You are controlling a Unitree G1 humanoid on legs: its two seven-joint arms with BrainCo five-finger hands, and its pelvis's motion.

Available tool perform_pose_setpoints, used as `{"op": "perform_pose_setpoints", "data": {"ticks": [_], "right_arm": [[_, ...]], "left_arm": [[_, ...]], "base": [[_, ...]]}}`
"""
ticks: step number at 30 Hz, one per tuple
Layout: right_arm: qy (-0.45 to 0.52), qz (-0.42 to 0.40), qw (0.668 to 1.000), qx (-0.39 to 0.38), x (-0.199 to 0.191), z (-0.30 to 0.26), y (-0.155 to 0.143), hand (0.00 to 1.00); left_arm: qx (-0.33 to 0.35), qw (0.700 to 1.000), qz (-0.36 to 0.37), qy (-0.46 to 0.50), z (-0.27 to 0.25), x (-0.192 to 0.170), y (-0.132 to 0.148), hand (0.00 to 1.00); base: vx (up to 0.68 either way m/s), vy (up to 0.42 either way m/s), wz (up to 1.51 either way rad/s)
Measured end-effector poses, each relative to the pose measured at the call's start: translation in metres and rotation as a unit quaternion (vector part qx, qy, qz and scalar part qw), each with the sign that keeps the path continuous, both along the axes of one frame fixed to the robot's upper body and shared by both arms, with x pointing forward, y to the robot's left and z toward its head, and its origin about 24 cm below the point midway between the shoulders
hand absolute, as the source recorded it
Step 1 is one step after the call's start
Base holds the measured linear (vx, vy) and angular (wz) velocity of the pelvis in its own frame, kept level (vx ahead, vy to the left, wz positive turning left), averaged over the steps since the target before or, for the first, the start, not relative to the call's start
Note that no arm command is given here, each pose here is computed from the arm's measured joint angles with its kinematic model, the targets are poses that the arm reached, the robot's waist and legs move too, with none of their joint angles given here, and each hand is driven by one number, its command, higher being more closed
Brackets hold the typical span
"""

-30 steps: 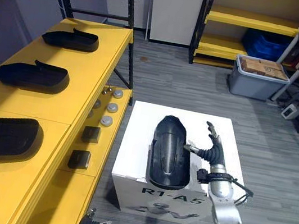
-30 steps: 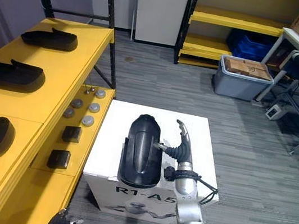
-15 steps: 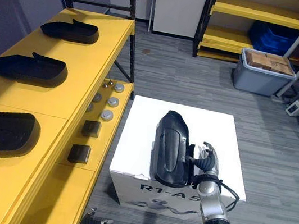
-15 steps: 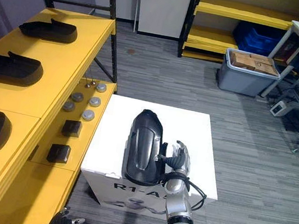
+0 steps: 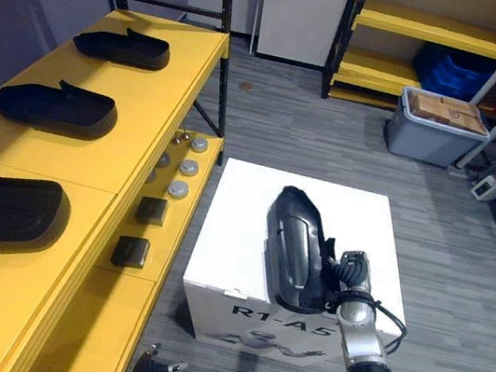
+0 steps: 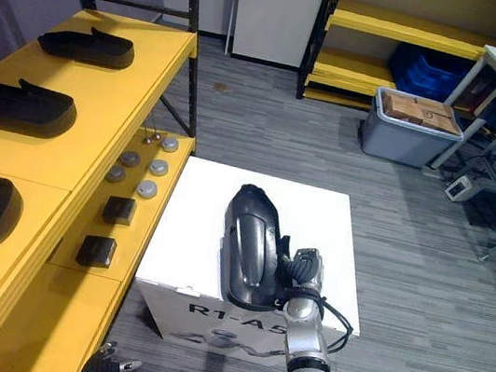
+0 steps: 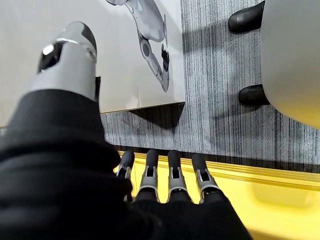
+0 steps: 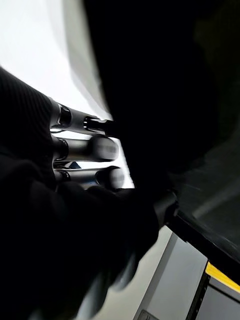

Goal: Walk over and take plastic housings, then place them on the shelf

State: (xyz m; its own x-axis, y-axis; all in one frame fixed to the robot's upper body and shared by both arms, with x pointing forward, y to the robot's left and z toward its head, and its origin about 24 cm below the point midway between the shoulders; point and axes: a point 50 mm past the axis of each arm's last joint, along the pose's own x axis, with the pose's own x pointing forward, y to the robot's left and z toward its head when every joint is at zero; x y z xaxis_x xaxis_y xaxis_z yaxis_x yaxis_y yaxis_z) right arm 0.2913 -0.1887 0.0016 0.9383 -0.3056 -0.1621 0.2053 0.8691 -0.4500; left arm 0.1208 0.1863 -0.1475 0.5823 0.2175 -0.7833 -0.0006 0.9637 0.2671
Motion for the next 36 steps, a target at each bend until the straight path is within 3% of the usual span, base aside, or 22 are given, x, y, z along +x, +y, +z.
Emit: {"op": "perform_pose_setpoints", "data": {"ticks": [10, 16, 21, 27, 33, 36], "right_arm": [[-0.053, -0.011, 0.998, 0.011, -0.020, 0.014, -0.006, 1.00], [-0.095, -0.015, 0.995, 0.007, -0.032, 0.029, -0.009, 1.00], [-0.156, -0.021, 0.987, 0.003, -0.036, 0.053, -0.009, 1.00], [-0.211, -0.028, 0.977, 0.012, -0.038, 0.073, -0.006, 1.00], [-0.252, -0.011, 0.968, -0.003, -0.039, 0.092, 0.002, 1.00], [-0.285, 0.022, 0.958, -0.016, -0.041, 0.106, 0.017, 1.00]], "left_arm": [[0.007, 1.000, 0.014, -0.021, 0.005, 0.002, 0.004, 0.00], [0.031, 0.988, 0.070, -0.137, 0.041, 0.031, 0.026, 0.00], [0.052, 0.951, 0.125, -0.279, 0.091, 0.062, 0.040, 0.00], [0.064, 0.899, 0.134, -0.412, 0.149, 0.082, 0.041, 0.00], [0.030, 0.846, 0.114, -0.520, 0.197, 0.092, 0.023, 0.00], [-0.015, 0.826, 0.067, -0.559, 0.214, 0.100, -0.004, 0.00]], "base": [[0.00, 0.000, 0.00], [0.00, 0.000, 0.00], [0.00, 0.000, 0.00], [0.01, 0.014, 0.03], [0.03, 0.019, 0.02], [0.00, 0.000, 0.00]]}}
